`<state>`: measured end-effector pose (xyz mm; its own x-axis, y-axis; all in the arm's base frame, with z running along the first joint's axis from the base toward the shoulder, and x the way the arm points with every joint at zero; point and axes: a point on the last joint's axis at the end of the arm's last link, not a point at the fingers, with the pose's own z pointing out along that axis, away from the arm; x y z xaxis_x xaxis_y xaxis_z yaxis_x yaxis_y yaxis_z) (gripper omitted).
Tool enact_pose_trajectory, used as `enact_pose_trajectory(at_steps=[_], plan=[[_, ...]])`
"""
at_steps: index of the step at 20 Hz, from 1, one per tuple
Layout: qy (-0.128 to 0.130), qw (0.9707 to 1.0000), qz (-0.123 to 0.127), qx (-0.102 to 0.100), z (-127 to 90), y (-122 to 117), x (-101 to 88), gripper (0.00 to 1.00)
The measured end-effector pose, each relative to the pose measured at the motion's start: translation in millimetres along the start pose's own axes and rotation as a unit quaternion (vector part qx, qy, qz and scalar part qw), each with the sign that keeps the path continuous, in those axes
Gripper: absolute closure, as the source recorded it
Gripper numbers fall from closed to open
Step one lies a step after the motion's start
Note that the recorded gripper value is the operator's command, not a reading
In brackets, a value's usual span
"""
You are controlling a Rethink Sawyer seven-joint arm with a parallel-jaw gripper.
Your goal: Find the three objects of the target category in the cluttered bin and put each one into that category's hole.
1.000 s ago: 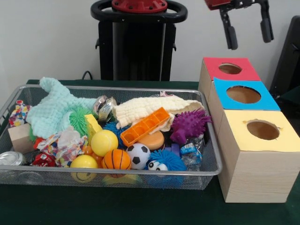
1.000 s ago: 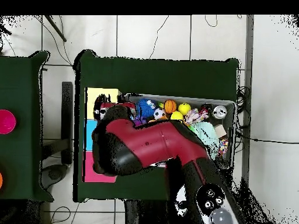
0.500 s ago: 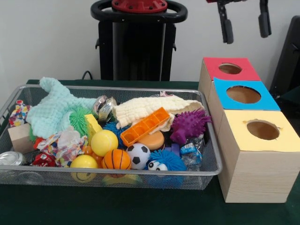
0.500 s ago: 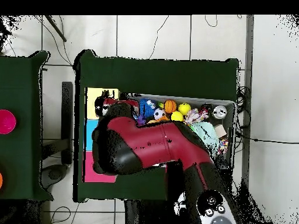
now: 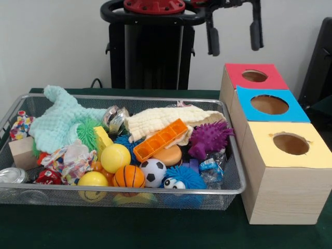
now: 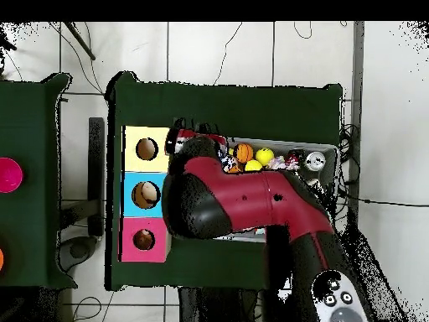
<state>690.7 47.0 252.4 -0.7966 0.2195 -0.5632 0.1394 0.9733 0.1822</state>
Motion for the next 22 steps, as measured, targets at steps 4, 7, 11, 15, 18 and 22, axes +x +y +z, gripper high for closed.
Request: enact_pose_trajectory(at_steps=[4,7,11,15,18,22], plan=[[0.007,0.9998,0.014,0.012,15,-18,6.5,0.0],[0.014,0.9994,0.025,0.018,30,-32,15.9,0.0],[0.017,0.9989,0.036,0.026,49,-47,30.7,0.0],[0.022,0.998,0.043,0.04,67,-60,46.3,0.0],[0.028,0.9971,0.051,0.048,76,-67,56.3,0.0],[0.036,0.9961,0.058,0.056,83,-73,67.2,0.0]])
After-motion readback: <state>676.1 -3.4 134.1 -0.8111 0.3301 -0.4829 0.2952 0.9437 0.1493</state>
